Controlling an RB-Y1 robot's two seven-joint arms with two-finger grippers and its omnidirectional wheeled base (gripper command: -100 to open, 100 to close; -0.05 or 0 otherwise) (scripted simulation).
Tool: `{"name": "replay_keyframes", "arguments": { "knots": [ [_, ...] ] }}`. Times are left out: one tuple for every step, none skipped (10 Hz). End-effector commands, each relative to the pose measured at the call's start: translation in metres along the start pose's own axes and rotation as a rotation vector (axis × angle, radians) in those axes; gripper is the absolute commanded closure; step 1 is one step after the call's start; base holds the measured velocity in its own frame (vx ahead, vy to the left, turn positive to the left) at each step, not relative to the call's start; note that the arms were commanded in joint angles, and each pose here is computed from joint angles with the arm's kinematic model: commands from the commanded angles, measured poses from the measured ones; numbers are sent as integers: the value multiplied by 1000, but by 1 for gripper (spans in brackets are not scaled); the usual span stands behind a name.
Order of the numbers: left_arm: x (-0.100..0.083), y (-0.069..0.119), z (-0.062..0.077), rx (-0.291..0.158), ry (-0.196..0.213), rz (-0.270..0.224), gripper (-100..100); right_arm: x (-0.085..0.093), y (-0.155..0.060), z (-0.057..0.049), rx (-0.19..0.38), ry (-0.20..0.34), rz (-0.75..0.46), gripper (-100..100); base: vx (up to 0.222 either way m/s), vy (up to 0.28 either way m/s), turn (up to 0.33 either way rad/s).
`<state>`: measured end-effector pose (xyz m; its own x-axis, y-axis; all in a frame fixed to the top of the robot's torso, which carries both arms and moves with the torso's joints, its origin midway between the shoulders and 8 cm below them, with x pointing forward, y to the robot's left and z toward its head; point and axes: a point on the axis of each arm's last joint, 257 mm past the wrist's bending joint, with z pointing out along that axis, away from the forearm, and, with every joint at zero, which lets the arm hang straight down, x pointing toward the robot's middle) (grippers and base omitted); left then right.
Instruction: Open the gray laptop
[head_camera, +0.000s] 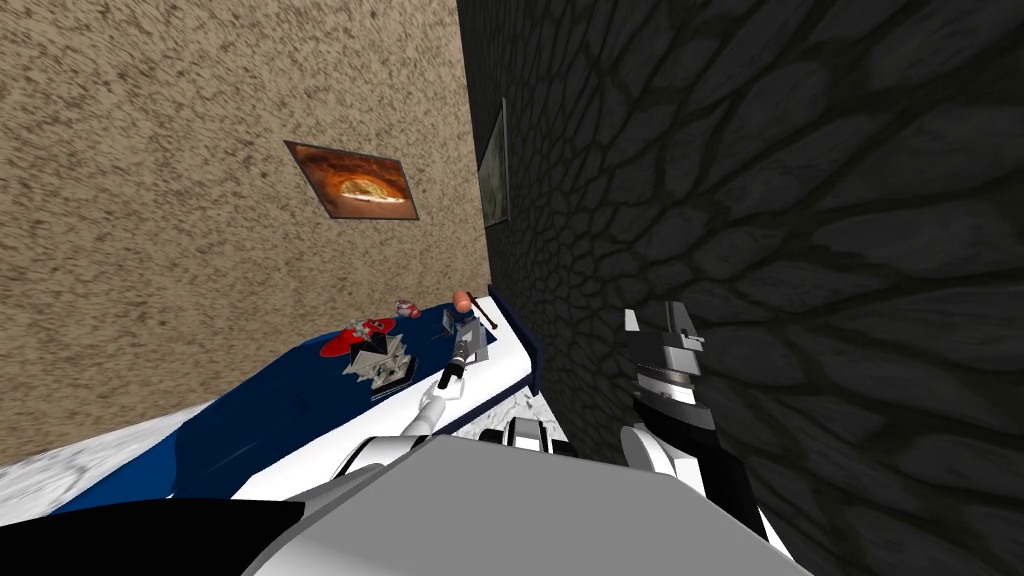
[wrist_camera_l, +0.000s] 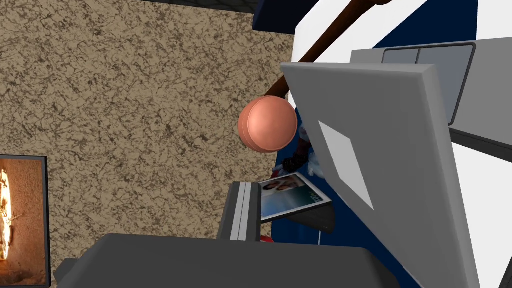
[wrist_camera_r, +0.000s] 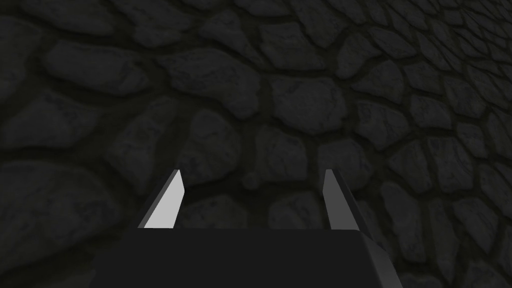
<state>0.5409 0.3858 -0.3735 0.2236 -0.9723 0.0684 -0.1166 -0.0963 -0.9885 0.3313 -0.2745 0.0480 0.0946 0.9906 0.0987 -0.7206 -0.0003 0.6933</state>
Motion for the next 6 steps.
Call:
{"name": "replay_keyframes", "arguments": {
  "knots": [
    [2,-18,17,0,3,1,-100,0,0,0,0,0,0,0,-74,-23,3],
    [3,-30,28,0,4,1,-100,0,0,0,0,0,0,0,-104,-20,10],
    [4,-36,33,-1,5,1,-100,0,0,0,0,0,0,0,-103,-29,9],
    [5,-43,38,-1,5,1,-100,0,0,0,0,0,0,0,-81,-25,8],
    [5,-49,44,-1,6,1,-100,0,0,0,0,0,0,0,-60,-13,8],
    [6,-56,49,0,7,1,-100,0,0,0,0,0,0,0,-49,-7,7]
  ]
}}
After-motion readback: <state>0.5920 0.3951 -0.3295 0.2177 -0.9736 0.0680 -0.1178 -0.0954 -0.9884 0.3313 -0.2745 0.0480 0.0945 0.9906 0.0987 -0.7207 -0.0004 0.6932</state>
